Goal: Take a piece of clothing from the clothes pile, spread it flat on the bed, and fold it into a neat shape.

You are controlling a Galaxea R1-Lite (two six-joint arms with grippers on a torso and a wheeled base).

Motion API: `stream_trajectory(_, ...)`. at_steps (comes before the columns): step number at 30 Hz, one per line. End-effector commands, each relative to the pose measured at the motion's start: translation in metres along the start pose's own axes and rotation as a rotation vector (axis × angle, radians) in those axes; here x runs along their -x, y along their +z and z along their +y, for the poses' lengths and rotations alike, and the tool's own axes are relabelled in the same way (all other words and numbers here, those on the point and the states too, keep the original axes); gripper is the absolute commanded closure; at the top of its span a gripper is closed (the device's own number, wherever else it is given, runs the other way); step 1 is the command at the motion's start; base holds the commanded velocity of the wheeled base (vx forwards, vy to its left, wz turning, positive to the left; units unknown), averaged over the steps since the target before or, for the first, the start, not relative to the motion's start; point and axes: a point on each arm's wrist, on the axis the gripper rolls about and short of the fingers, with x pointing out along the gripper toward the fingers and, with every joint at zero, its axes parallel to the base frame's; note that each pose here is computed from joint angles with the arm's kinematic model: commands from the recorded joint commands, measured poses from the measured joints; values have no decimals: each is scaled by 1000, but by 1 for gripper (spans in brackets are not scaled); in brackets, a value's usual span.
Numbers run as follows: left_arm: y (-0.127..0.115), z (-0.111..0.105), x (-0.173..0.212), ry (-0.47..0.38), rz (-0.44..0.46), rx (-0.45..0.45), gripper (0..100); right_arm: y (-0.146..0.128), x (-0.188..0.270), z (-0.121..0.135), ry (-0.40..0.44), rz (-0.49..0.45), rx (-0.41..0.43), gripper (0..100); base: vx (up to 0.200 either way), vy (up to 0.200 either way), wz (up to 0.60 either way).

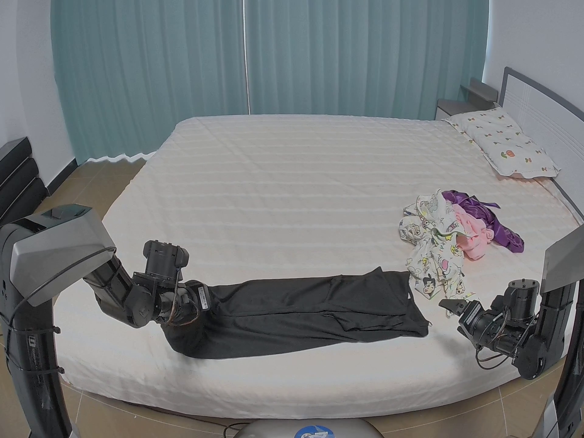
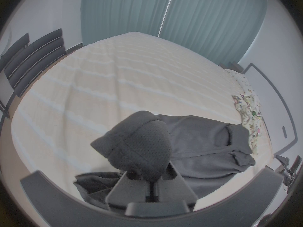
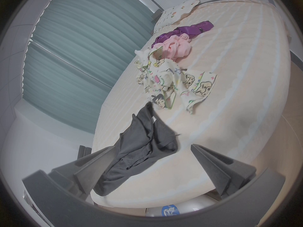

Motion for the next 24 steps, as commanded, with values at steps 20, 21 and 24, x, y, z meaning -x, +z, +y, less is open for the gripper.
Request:
stream_trajectory(20, 10, -114, -9, -85, 41, -80, 100, 1, 0, 1, 11, -8, 4, 0, 0, -200, 0)
stream_trajectory(21, 9, -117, -11, -87, 44, -82, 100, 1, 0, 1, 11, -8, 4, 0, 0, -200, 0)
stream_trajectory(24, 8, -127, -17, -98, 47, -76, 100, 0, -1, 0, 9, -6, 3, 0, 0, -200, 0)
